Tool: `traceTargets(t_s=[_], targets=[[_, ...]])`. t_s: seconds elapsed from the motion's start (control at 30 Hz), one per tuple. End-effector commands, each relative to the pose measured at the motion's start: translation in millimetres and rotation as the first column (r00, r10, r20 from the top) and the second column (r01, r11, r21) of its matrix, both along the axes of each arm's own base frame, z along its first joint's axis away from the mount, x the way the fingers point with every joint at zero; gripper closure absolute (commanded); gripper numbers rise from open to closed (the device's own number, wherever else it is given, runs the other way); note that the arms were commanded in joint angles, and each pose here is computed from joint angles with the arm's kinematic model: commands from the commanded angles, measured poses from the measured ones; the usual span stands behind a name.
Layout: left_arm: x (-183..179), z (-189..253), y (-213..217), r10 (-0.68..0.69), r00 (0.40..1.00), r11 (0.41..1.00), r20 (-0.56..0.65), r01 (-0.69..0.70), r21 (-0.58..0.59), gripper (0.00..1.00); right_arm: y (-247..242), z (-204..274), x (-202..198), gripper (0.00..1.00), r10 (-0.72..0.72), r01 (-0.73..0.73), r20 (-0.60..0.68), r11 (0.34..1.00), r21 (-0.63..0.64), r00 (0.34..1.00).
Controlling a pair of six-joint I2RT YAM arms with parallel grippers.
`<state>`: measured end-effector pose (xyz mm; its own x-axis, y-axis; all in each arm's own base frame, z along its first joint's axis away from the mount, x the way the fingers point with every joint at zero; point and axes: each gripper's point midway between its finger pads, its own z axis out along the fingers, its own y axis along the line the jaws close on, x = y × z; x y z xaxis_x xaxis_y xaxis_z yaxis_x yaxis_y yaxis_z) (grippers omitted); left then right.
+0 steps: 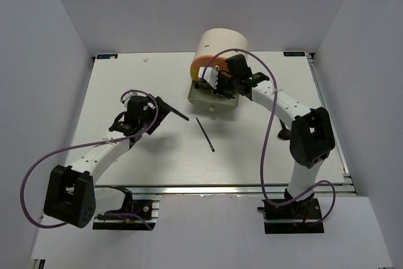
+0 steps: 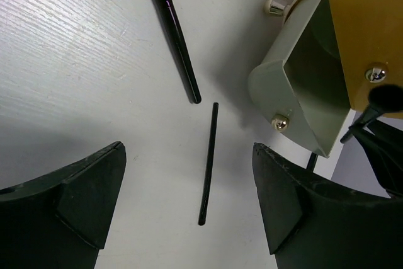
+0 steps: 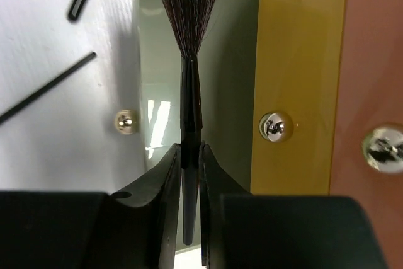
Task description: Organize the makeup
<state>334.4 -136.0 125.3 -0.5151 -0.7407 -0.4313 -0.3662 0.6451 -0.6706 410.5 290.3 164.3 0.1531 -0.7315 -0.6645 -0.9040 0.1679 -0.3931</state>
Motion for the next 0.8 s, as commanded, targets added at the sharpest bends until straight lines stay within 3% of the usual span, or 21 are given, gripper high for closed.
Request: traceTargets(t_s=[0.0,0.1,0.2,0.3,0.47,0.53,0.57,0.63,0.77], targets=[[5.2,5.2,-4.6,-0.008,1.000,1.000,0.017,0.009,-0.029,0.10,0.0,12.5,22.1,0.84,0.009,-0.004,0.110,0.999,-0.041,0.994],[11.0,4.1,-7.9,-0.007,1.000,0.999,0.013,0.007,-0.041,0.12,-1.7,-2.7,27.4,0.63,-0.009,0.015,0.094,0.998,-0.067,0.996],[20.3,0.1,-11.7,-0.001,1.000,0.999,-0.008,0.000,-0.048,0.14,-2.0,-5.9,27.9,0.55,-0.030,0.035,0.077,0.998,-0.061,0.997],[30.4,-8.3,-14.9,0.015,0.998,0.999,-0.061,-0.018,-0.046,0.18,0.2,8.3,28.6,0.54,-0.061,0.062,0.074,0.998,-0.016,0.995],[41.2,-34.3,-23.7,0.018,0.975,0.999,-0.221,-0.026,-0.031,0.37,-5.6,60.1,21.2,0.54,-0.130,0.121,0.069,0.984,0.128,0.989],[48.5,-44.5,-25.1,0.025,0.957,1.000,-0.288,-0.027,-0.003,0.38,-16.2,90.5,18.2,0.54,-0.171,0.148,0.087,0.964,0.219,0.981],[50.7,-47.6,-25.6,0.029,0.951,1.000,-0.308,-0.028,0.008,0.37,-22.6,81.1,11.3,0.54,-0.203,0.188,0.037,0.953,0.240,0.979],[54.3,-57.2,-23.4,0.053,0.924,0.998,-0.380,-0.036,0.052,0.35,-35.7,98.3,7.0,0.53,-0.236,0.207,0.065,0.931,0.302,0.970],[67.7,-67.4,-17.5,0.103,0.878,0.989,-0.467,-0.039,0.145,0.31,-59.4,78.3,-12.5,0.52,-0.278,0.260,0.015,0.913,0.314,0.960]])
